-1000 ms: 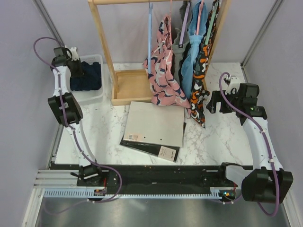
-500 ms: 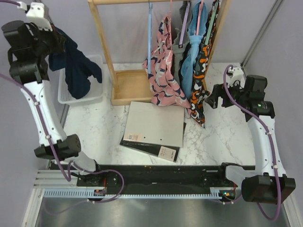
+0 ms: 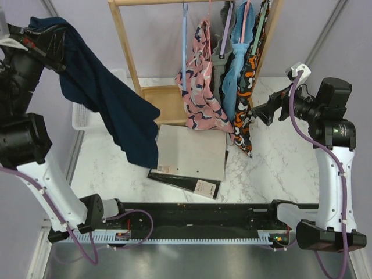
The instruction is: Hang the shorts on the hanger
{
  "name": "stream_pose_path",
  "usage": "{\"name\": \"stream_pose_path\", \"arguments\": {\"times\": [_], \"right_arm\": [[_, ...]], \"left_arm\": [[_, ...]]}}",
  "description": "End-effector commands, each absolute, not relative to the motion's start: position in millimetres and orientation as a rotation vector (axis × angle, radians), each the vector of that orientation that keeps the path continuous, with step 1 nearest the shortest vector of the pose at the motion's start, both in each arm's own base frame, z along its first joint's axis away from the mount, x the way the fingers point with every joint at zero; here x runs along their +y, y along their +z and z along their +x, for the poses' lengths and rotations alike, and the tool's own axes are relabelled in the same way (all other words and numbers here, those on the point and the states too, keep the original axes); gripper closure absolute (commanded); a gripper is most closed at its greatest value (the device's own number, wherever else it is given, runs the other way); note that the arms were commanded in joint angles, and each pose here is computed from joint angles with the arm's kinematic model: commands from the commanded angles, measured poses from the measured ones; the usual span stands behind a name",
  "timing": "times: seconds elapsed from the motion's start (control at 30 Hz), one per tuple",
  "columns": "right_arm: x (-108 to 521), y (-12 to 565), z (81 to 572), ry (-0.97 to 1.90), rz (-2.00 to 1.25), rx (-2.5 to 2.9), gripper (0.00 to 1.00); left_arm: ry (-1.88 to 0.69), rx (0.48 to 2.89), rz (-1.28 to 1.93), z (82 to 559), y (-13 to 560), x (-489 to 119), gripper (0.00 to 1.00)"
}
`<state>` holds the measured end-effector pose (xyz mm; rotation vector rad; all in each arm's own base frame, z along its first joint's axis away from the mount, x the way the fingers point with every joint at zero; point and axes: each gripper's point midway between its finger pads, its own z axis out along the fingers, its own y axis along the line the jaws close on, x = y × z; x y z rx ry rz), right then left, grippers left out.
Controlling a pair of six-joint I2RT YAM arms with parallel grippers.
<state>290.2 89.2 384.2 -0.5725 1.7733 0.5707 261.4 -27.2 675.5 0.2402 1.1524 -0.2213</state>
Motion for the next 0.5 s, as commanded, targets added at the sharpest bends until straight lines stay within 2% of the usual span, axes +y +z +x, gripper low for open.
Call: {"name": "stream_pose_path", "arguments": {"times": [0.0, 0.23, 0.47], "right_arm": [[100, 396, 279, 0.633, -0.621, 1.712, 0.02], [97, 381, 273, 0.614, -0.597, 1.746, 0.02], [95, 370, 279, 0.628, -0.565, 1.788, 0.02]], "left_arm": [[-0.384, 1.024, 0.348, 213, 705, -67, 0.98], [-0.484, 1.226, 0.492, 241, 612, -80, 0.98], [-0.663, 1.349, 0.501, 267, 578, -92, 0.98]]}}
